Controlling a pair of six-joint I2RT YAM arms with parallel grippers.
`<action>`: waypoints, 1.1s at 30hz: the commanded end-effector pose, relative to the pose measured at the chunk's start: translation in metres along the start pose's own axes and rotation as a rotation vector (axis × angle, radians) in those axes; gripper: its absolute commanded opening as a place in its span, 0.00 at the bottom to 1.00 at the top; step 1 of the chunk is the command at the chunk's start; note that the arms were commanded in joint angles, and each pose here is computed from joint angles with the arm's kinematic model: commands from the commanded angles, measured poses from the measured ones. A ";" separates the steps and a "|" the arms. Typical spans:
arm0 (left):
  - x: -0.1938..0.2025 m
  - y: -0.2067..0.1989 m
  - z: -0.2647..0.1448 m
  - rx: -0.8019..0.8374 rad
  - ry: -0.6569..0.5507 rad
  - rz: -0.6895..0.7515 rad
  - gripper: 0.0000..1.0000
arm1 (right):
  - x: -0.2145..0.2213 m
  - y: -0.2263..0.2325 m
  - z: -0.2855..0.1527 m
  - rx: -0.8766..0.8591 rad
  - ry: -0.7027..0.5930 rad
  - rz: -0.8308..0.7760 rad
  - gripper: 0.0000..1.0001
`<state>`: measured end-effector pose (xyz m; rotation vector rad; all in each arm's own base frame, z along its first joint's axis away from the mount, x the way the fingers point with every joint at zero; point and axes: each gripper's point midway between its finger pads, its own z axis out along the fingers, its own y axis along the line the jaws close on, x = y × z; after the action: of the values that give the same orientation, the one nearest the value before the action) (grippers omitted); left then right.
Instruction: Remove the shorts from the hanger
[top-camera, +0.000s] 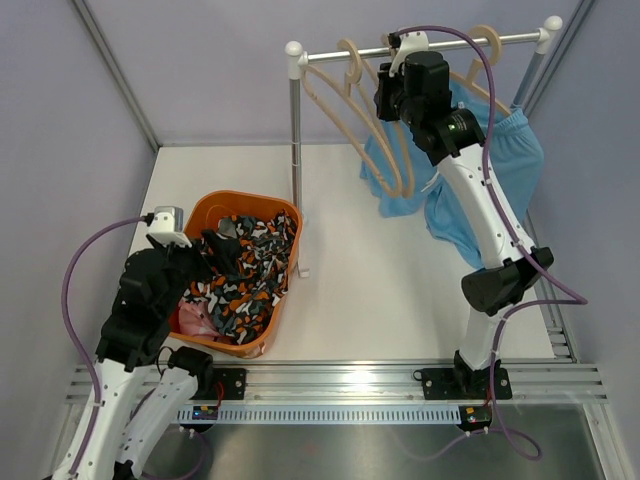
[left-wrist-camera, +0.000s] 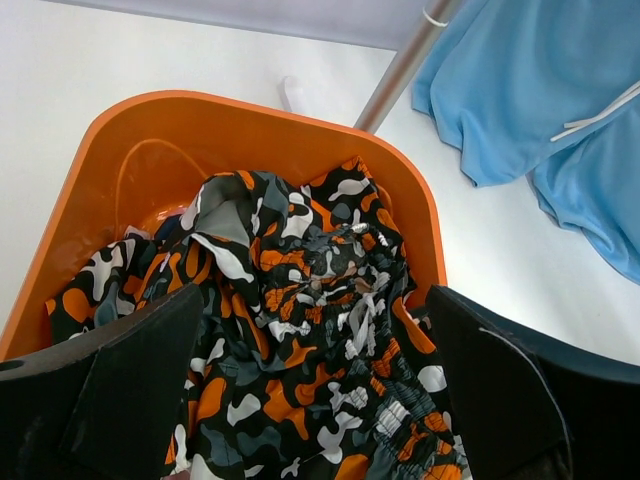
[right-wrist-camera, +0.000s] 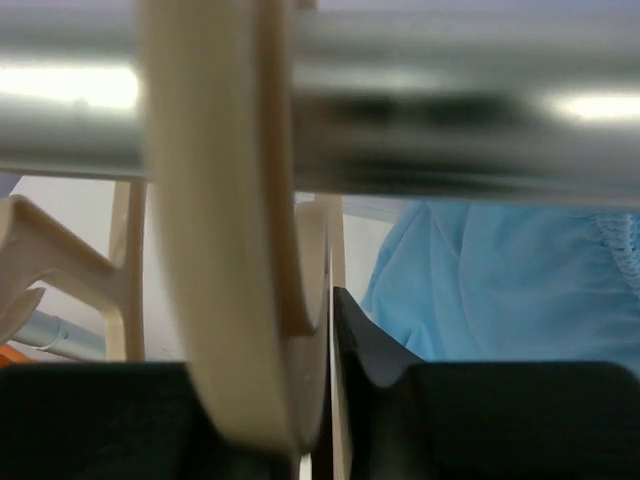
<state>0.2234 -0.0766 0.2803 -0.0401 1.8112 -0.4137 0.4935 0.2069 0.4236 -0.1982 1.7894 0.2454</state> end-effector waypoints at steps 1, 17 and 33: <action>-0.001 -0.001 -0.001 0.018 -0.021 0.024 0.99 | 0.001 -0.002 -0.021 -0.012 0.010 0.003 0.28; 0.005 0.004 -0.010 0.004 -0.021 0.030 0.99 | -0.034 -0.035 -0.126 0.096 -0.084 0.039 0.49; 0.021 0.007 -0.017 0.014 -0.009 0.032 0.99 | -0.071 -0.144 -0.136 0.295 -0.311 -0.008 0.79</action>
<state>0.2042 -0.0700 0.2551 -0.0266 1.8344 -0.3969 0.3991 0.0290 0.5078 0.0836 1.5683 -0.0524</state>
